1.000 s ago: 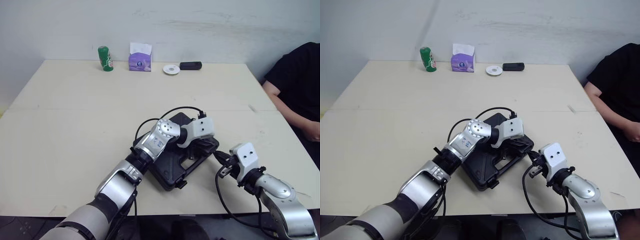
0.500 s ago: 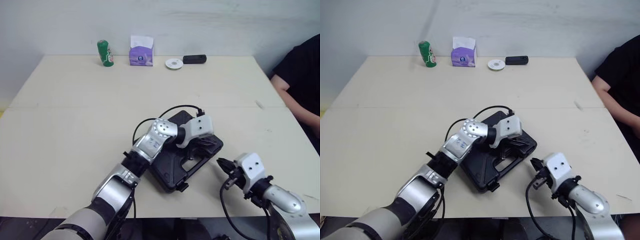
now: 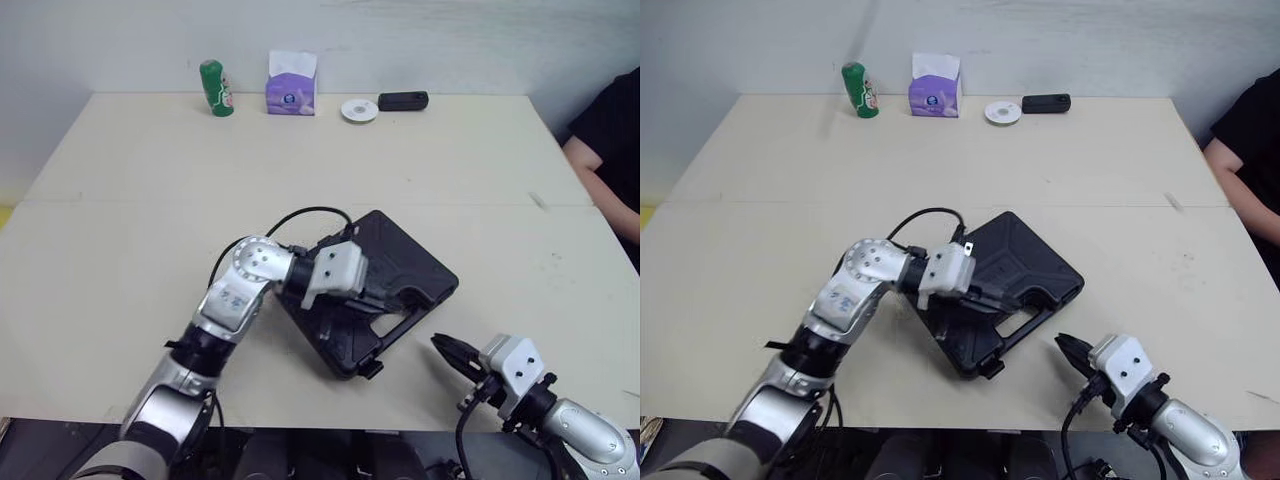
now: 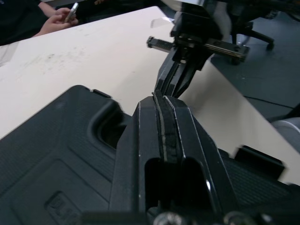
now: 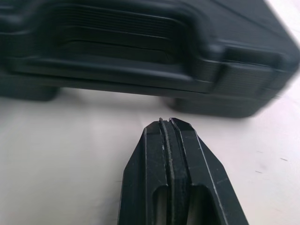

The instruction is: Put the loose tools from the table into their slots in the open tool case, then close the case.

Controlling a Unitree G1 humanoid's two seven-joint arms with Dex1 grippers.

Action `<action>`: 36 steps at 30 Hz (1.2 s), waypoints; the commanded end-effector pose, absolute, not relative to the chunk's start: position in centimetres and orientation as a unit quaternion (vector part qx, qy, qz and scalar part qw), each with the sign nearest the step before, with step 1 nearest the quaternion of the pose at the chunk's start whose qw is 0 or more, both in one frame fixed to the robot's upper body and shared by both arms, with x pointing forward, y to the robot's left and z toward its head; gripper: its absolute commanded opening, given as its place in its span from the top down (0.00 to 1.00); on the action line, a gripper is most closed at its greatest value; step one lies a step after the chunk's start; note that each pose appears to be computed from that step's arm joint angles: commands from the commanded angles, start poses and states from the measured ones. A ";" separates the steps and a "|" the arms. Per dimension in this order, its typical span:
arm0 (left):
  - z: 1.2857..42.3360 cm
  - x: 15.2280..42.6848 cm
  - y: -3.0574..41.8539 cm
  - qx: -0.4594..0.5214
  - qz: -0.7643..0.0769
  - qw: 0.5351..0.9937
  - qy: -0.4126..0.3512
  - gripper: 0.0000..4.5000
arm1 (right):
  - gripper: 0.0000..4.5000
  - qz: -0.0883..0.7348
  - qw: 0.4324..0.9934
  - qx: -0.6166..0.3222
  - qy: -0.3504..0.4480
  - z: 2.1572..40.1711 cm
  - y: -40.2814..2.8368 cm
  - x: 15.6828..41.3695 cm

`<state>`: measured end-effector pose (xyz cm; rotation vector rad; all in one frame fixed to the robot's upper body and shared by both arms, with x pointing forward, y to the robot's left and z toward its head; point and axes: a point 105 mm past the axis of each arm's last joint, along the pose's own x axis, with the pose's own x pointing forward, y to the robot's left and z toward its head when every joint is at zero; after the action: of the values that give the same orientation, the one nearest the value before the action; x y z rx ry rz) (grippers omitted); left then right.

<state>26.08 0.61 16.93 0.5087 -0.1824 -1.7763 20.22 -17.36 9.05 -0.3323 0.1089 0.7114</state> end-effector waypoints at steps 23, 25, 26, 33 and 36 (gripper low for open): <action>8.5 25.0 5.7 0.293 -0.703 0.637 0.122 1.00 | 0.99 0.499 0.858 -0.107 0.062 7.9 -10.7 17.5; 7.9 24.7 6.1 0.303 -0.709 0.623 0.129 1.00 | 0.99 0.500 0.858 -0.101 0.055 8.3 -10.4 17.4; 7.8 24.5 6.1 0.306 -0.711 0.619 0.131 1.00 | 0.99 0.502 0.857 -0.103 0.054 8.3 -10.3 17.4; 6.8 24.4 6.0 0.309 -0.712 0.613 0.149 1.00 | 0.99 0.509 0.853 -0.110 0.035 9.2 -9.7 17.6; 6.5 24.4 6.0 0.309 -0.711 0.612 0.153 1.00 | 0.99 0.513 0.851 -0.107 0.028 9.6 -9.4 17.6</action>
<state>24.96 4.27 12.64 0.6942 0.0428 -1.6315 18.00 -10.47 7.97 -0.2446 0.1233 1.0451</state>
